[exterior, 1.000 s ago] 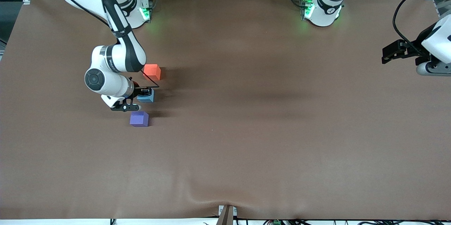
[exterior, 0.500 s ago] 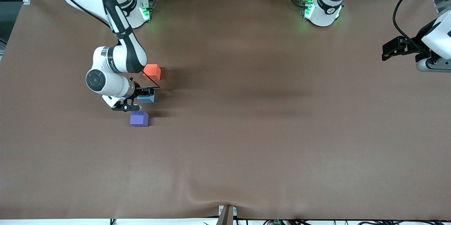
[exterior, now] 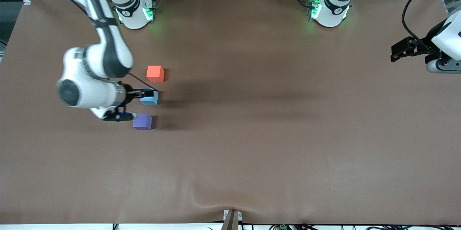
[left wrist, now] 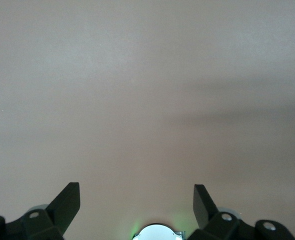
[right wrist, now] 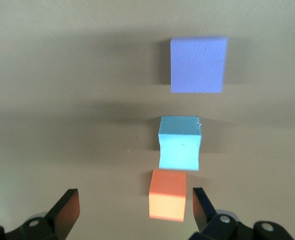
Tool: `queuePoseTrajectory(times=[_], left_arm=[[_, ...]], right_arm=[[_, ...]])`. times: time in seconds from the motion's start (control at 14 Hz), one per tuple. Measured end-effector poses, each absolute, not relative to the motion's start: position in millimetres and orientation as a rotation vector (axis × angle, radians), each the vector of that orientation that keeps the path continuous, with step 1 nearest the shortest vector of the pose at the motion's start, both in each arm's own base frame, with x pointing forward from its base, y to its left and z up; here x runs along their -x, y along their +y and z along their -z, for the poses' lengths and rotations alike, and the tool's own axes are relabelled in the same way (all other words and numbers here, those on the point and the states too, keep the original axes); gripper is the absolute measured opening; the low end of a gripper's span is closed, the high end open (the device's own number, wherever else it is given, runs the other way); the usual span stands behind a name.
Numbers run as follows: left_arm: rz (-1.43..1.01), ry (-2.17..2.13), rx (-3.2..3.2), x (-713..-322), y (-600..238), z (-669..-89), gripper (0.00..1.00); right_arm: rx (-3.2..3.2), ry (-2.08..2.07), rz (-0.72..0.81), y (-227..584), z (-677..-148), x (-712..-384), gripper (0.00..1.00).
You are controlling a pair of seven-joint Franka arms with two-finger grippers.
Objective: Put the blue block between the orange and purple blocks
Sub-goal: 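Open the right gripper and withdraw it from the blue cube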
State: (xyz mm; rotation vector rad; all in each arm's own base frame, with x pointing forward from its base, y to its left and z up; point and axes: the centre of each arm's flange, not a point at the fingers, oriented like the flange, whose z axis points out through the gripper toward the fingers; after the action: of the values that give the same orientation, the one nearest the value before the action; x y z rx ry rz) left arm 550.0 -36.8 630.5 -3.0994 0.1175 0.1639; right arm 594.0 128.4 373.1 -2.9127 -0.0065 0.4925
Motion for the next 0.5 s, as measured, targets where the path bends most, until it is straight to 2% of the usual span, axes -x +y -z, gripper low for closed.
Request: queuePoseTrajectory(times=[0.21, 0.5], left_arm=[[-0.162, 0.117, 3.1, -549.9, -36.8, -631.1, 1.0], [-0.16, 0.117, 3.1, -549.8, -36.7, -631.6, 1.0]], right_arm=[[2.933, -0.014, -0.368, 92.9, -463.4, -623.2, 1.0], [2.947, -0.143, -0.244, 29.8, -549.3, -631.7, 1.0]])
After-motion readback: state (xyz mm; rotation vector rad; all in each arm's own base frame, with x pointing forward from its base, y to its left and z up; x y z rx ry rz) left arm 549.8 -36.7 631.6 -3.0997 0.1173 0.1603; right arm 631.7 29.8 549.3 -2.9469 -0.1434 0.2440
